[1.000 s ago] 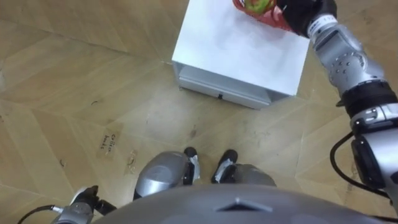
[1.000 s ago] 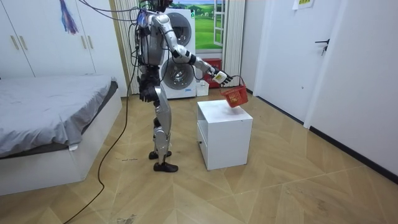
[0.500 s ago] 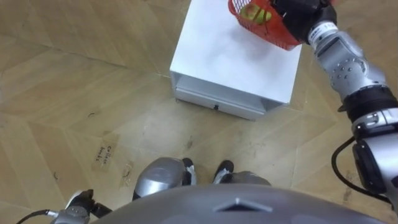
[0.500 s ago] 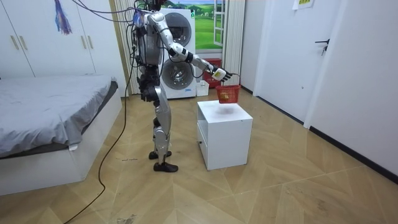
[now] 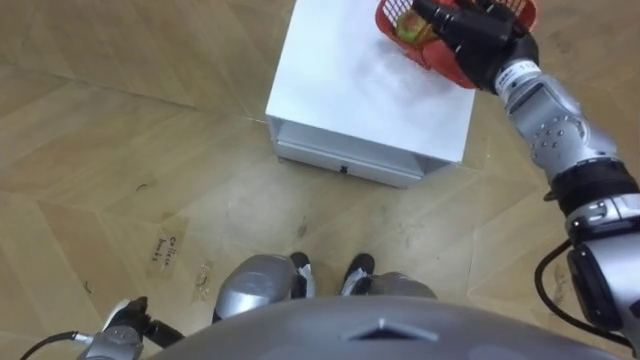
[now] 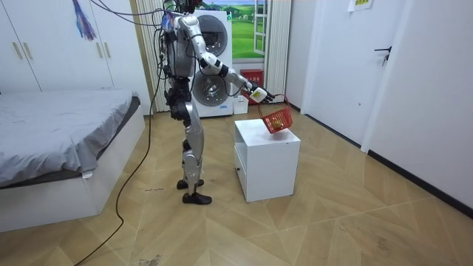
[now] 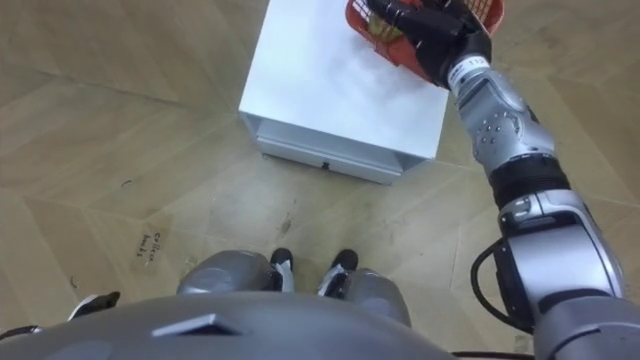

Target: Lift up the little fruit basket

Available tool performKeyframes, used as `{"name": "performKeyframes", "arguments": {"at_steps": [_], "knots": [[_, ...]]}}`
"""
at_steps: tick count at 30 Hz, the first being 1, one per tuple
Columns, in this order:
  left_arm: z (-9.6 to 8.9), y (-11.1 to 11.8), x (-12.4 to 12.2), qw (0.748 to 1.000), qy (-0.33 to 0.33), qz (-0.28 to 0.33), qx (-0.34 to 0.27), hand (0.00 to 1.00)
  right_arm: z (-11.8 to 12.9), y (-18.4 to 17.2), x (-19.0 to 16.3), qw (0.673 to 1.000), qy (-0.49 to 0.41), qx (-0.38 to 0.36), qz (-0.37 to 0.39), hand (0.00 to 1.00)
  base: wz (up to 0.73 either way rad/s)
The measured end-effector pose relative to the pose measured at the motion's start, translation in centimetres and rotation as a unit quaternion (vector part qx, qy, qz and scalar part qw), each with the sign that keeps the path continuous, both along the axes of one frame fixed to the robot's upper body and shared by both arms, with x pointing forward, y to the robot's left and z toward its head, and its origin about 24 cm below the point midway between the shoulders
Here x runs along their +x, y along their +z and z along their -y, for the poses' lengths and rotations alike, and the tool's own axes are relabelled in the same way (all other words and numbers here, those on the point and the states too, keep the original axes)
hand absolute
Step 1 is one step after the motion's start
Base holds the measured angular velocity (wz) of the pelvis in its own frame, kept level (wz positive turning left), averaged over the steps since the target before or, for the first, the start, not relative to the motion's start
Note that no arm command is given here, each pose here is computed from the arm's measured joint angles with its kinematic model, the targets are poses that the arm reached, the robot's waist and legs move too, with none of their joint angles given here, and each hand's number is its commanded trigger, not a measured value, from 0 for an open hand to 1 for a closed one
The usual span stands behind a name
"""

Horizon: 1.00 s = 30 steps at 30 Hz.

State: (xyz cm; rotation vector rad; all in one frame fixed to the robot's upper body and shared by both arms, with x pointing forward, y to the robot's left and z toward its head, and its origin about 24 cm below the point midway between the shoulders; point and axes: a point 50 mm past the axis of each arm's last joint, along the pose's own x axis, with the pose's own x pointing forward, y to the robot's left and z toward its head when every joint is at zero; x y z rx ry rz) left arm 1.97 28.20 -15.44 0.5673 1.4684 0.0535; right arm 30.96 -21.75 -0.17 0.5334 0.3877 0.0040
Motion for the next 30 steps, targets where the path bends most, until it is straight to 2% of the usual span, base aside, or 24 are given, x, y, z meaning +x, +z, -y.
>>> {"name": "performKeyframes", "arguments": {"at_steps": [9, 18, 30], "knots": [[0.0, 0.0, -0.1, 1.000, 0.004, -0.006, 0.002, 0.00, -1.0, 0.5, 0.0, 1.000, 0.017, 0.014, 0.018, 0.00, 0.01], [0.2, -0.1, -0.1, 1.000, 0.004, -0.012, 0.001, 0.00, -2.5, -0.7, -1.5, 0.998, 0.036, 0.052, 0.007, 0.00, 0.00], [1.1, -0.3, 0.3, 1.000, -0.003, -0.007, -0.010, 0.00, -3.5, 0.7, -1.1, 0.995, 0.062, 0.069, 0.043, 0.00, -0.02]]}}
